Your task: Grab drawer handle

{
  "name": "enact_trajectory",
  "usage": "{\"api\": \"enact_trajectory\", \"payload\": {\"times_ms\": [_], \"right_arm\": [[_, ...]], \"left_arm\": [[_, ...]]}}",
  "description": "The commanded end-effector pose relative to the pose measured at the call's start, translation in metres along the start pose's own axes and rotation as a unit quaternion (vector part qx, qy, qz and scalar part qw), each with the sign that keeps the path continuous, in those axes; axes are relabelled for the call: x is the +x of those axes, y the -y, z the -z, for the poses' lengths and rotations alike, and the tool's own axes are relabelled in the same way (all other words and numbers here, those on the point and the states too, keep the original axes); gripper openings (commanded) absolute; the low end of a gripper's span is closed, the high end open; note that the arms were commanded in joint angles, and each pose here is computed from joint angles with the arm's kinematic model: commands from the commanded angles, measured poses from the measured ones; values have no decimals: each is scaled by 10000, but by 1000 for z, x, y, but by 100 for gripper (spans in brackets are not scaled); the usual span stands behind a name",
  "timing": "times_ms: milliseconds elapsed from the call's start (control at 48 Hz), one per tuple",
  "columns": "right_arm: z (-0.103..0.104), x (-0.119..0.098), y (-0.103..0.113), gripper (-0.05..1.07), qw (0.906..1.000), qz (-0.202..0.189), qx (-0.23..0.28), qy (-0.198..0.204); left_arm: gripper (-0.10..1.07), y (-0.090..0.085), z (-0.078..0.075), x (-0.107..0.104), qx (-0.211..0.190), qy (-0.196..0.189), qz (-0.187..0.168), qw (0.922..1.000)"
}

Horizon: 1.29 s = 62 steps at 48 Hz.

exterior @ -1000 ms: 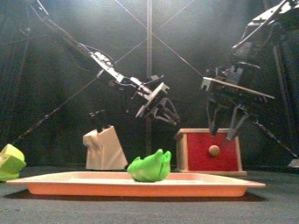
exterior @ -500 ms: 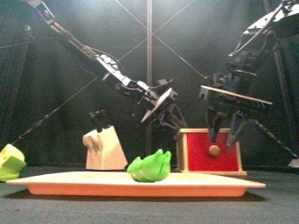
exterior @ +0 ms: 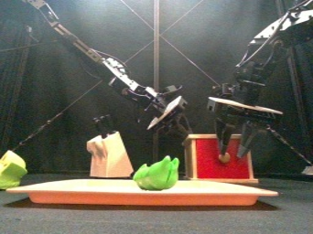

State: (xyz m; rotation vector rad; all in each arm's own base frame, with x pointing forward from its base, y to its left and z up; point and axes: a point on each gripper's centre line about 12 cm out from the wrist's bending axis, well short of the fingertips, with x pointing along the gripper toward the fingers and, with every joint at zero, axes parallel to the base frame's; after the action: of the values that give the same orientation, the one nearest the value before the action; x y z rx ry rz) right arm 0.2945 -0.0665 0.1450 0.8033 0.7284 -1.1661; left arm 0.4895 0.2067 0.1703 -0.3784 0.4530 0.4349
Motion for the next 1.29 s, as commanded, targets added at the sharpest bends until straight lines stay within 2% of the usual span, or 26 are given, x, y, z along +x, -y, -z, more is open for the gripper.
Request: {"api": "enact_trajectory", "payload": {"times_ms": [0,167,396,896,1271], "right_arm": [[-7,-2,-4,83,9999,-113,74,44],[-10,3,-7,83,9997,-198,101,33],[-9,12,-11,81,9994,-67,346,-39],[-11,20,-22,56,9991,162,402,23],[-12,18,-20,54,9989,216,407,45]], "left_arm": [[54,1,-11,-2,12,121,-7,9999],[53,2,-11,-2,8,127,1,9999],[53,2,-11,-2,0,120,-1,9999],[53,3,-10,-2,7,116,12,9999],[53,5,-10,-2,15,119,27,9999]]}}
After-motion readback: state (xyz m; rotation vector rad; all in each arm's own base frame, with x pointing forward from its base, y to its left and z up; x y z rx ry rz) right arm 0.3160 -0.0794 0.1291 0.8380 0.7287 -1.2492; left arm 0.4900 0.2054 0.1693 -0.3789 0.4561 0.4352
